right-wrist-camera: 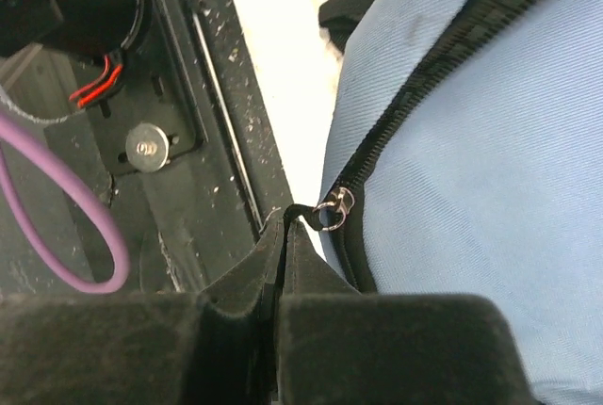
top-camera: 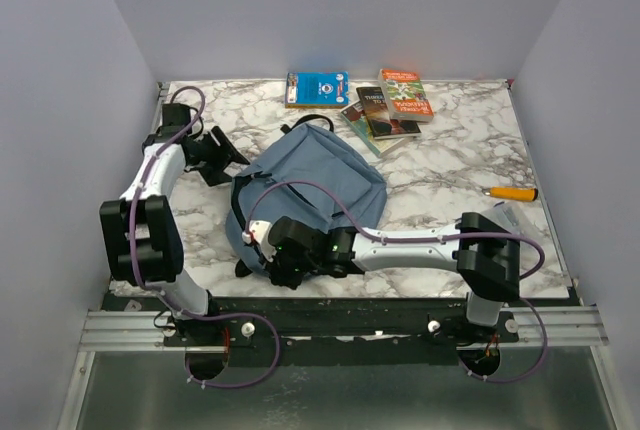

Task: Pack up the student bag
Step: Unzip the student bag at the center of the board.

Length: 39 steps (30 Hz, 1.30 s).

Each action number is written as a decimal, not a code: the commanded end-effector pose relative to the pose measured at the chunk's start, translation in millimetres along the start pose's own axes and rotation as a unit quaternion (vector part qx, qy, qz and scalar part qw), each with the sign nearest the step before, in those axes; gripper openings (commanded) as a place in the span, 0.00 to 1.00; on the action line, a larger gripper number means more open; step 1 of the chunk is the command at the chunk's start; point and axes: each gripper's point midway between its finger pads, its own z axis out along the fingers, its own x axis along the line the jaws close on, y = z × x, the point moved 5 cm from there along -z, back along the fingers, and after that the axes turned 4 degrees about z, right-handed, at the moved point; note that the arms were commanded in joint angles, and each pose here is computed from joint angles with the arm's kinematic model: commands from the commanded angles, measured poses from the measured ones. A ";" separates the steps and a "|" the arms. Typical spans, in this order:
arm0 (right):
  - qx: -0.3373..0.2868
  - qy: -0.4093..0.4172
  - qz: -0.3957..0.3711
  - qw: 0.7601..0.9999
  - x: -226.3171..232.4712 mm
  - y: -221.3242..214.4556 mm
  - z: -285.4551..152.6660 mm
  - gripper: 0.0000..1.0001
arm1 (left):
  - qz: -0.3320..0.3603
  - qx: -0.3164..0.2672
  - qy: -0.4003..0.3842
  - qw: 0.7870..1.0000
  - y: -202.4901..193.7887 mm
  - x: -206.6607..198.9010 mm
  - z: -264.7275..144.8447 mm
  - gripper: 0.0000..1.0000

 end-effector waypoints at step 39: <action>-0.039 -0.229 0.126 0.964 -58.6 -53.4 -58.4 0.01 | -0.041 -0.102 0.173 0.979 -77.8 58.3 -58.1 0.00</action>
